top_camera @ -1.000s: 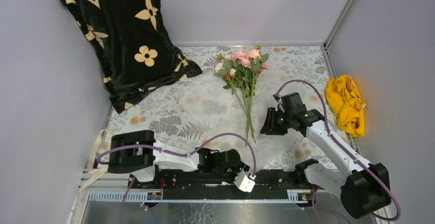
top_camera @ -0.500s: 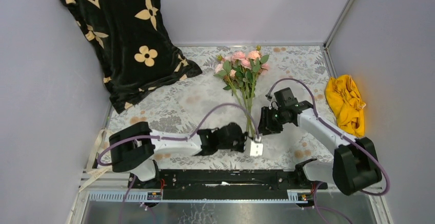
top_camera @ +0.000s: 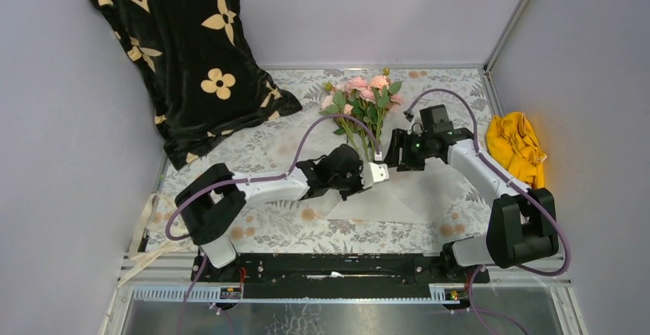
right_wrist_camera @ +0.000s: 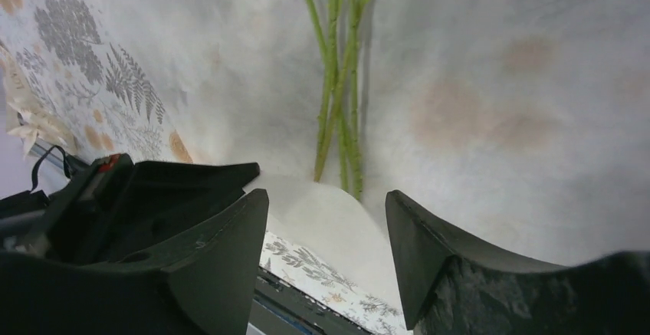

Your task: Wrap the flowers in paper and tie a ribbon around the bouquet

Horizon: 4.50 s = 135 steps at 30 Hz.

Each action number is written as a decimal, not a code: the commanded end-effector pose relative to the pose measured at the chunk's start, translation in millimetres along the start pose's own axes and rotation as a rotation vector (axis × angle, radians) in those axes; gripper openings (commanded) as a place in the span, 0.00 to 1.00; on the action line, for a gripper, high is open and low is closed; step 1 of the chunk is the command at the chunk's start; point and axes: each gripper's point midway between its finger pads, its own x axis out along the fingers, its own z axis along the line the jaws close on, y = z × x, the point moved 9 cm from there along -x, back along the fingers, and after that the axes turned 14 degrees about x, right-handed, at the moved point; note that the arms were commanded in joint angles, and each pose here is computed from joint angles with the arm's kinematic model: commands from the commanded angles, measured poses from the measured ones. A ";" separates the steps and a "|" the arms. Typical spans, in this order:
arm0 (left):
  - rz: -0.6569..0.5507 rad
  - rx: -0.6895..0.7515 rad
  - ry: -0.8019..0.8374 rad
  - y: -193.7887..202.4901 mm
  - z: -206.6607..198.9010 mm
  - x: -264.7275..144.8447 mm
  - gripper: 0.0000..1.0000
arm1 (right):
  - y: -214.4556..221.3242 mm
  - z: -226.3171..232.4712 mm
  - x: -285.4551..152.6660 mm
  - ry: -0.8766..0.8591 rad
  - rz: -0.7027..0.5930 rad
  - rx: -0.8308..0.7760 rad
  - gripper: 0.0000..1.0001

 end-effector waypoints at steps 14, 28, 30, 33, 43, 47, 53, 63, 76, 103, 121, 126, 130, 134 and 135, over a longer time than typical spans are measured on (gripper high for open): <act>-0.041 -0.426 -0.097 29.5 13.8 -7.2 0.00 | 45.4 -29.6 12.3 -0.188 0.070 0.069 0.79; -0.071 -0.459 -0.186 34.8 21.4 -3.6 0.00 | 72.6 -55.9 41.1 -0.190 0.151 0.176 0.69; -0.061 -0.468 -0.201 37.6 21.0 -2.5 0.00 | 76.0 -56.2 42.0 -0.210 0.172 0.189 0.54; -0.053 -0.477 -0.203 41.8 18.5 -1.9 0.00 | 76.8 -52.1 41.8 -0.268 0.177 0.199 0.30; -0.028 -0.331 -0.227 17.5 22.8 -24.5 0.39 | 69.5 -58.0 45.8 -0.159 0.100 0.237 0.00; 0.017 -0.262 -0.157 19.0 -1.0 -41.7 0.46 | 65.4 -57.7 44.4 -0.127 0.072 0.234 0.00; -0.022 -0.132 -0.032 18.0 -35.6 -34.6 0.21 | 67.3 -59.8 46.5 -0.119 0.059 0.264 0.00; 0.181 -0.254 -0.103 68.6 -37.1 -5.4 0.10 | 68.3 -61.1 42.8 -0.096 0.030 0.261 0.00; 0.246 -0.596 -0.054 57.9 -60.5 -36.5 0.10 | 67.0 -61.9 39.9 -0.054 0.020 0.271 0.00; 0.170 -0.623 0.129 46.0 -51.7 -80.1 0.11 | 67.1 -61.0 32.4 -0.019 -0.003 0.273 0.00; 0.055 -0.662 -0.158 41.4 -10.3 31.4 0.24 | 63.1 -64.1 28.3 0.049 -0.057 0.273 0.20; 0.079 -0.678 -0.163 50.7 -19.6 31.9 0.24 | 50.3 -56.8 2.4 0.171 -0.146 0.250 0.46; 0.076 -0.690 -0.162 52.3 -25.4 28.3 0.23 | 47.4 -46.8 -36.2 0.250 -0.288 0.269 0.61; 0.072 -0.687 -0.172 52.5 -26.3 24.3 0.22 | 68.6 -37.1 -57.2 0.153 -0.345 0.364 0.66; 0.071 -0.686 -0.172 52.4 -26.3 22.9 0.22 | 78.5 -39.0 -55.4 0.124 -0.330 0.411 0.66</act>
